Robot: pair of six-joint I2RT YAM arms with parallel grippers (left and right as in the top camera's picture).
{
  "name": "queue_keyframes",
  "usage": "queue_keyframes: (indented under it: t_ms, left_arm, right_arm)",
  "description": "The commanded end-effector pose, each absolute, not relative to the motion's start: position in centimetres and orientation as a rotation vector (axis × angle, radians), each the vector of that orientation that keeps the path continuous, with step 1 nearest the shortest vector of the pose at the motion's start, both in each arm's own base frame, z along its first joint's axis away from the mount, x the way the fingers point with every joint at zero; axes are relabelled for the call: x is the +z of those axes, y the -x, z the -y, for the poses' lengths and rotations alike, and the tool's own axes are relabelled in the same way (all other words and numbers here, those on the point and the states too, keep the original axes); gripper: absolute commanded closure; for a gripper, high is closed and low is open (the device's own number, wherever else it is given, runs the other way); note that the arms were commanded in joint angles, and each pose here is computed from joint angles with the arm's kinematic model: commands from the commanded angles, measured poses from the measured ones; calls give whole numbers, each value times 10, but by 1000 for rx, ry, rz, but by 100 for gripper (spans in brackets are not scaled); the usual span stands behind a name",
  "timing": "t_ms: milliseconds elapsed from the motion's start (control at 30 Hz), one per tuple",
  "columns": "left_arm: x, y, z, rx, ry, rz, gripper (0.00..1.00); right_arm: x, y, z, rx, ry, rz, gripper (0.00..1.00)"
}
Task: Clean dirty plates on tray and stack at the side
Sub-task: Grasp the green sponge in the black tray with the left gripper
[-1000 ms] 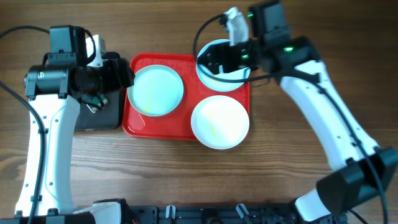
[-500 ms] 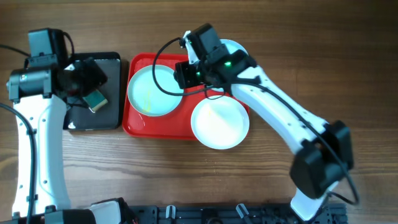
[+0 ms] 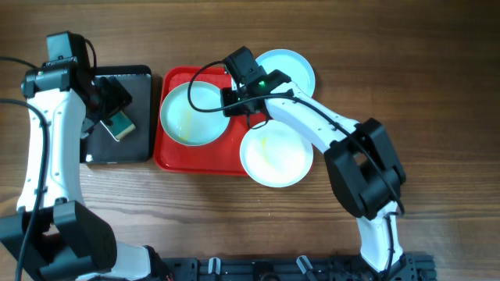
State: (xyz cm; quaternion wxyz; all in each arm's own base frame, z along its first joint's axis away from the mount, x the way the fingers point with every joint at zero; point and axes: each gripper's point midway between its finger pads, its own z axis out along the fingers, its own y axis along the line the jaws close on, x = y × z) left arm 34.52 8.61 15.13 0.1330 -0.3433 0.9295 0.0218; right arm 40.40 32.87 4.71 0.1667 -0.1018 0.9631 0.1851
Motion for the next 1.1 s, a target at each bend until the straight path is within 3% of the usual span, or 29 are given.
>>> queue_keyframes:
  t_ms: [0,133,500,567,1067]
  left_arm:
    - [150,-352,-92,83,991,-2686,14]
    - [149,-355,-93,85,1004,-2673,16]
    - [150,-361,-96,86,1002,-2647,18]
    - [147,-362,-97,91,1005,-2652,20]
    - [90,-362,-111,179,1149,-2744,27]
  right_arm:
    - [29,-409,-333,508,236,-2759,67]
    - [16,-407,-333,502,203,-2784,76]
    - [-2,-410,-332,438,168,-2785,84]
    - [-1,-411,-333,441,168,-2781,96]
    - [-13,-401,-319,360,167,-2827,96]
